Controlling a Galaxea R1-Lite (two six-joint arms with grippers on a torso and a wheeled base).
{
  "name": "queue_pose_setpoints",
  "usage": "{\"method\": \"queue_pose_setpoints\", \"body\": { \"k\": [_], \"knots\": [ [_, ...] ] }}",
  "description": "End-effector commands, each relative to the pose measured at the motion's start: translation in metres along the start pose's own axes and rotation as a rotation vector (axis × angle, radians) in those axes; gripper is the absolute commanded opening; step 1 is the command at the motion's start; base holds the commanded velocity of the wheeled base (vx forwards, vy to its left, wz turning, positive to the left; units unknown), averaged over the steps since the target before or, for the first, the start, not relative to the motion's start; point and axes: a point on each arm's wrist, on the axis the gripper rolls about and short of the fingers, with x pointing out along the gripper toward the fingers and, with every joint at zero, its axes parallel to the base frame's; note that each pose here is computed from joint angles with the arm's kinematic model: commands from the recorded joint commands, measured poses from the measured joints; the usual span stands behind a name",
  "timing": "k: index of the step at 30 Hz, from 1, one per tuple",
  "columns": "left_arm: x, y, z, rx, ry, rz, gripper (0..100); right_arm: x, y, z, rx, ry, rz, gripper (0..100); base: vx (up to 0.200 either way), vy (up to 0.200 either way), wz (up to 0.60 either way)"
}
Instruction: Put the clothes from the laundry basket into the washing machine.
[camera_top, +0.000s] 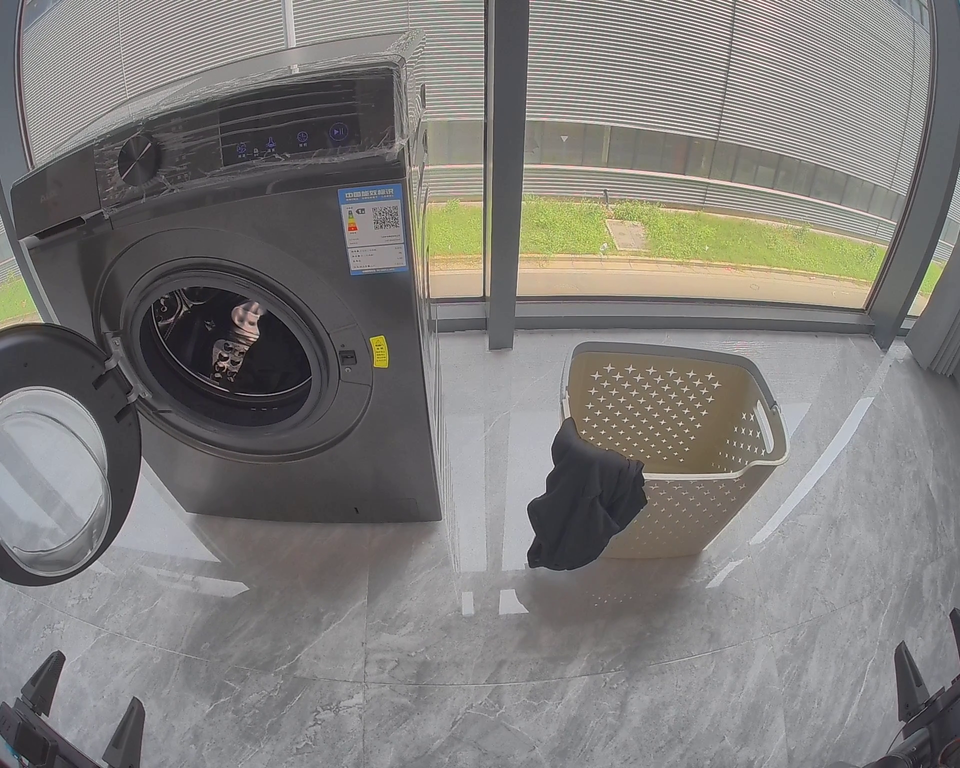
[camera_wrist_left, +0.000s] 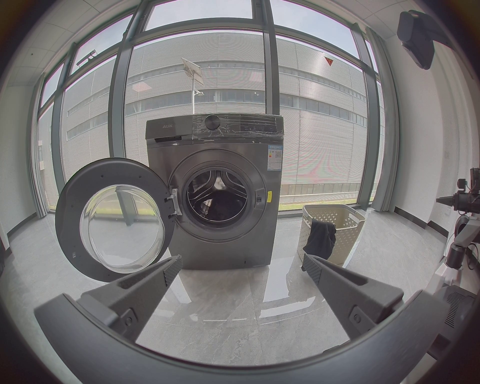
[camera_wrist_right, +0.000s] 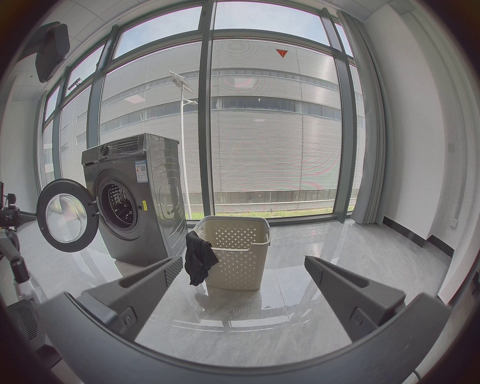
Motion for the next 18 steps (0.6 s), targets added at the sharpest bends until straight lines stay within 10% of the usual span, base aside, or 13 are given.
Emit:
{"method": "queue_pose_setpoints", "body": {
  "k": [1, 18],
  "knots": [
    [0.0002, -0.0001, -0.0048, 0.004, 0.001, 0.000, 100, 0.0001, 0.0000, -0.0052, 0.000, 0.002, 0.000, 100, 0.000, -0.200, 0.00],
    [0.0002, 0.0000, -0.0048, -0.002, 0.001, 0.005, 100, 0.0001, 0.0000, -0.0050, 0.000, 0.001, 0.000, 100, 0.000, -0.200, 0.00]
  ]
}}
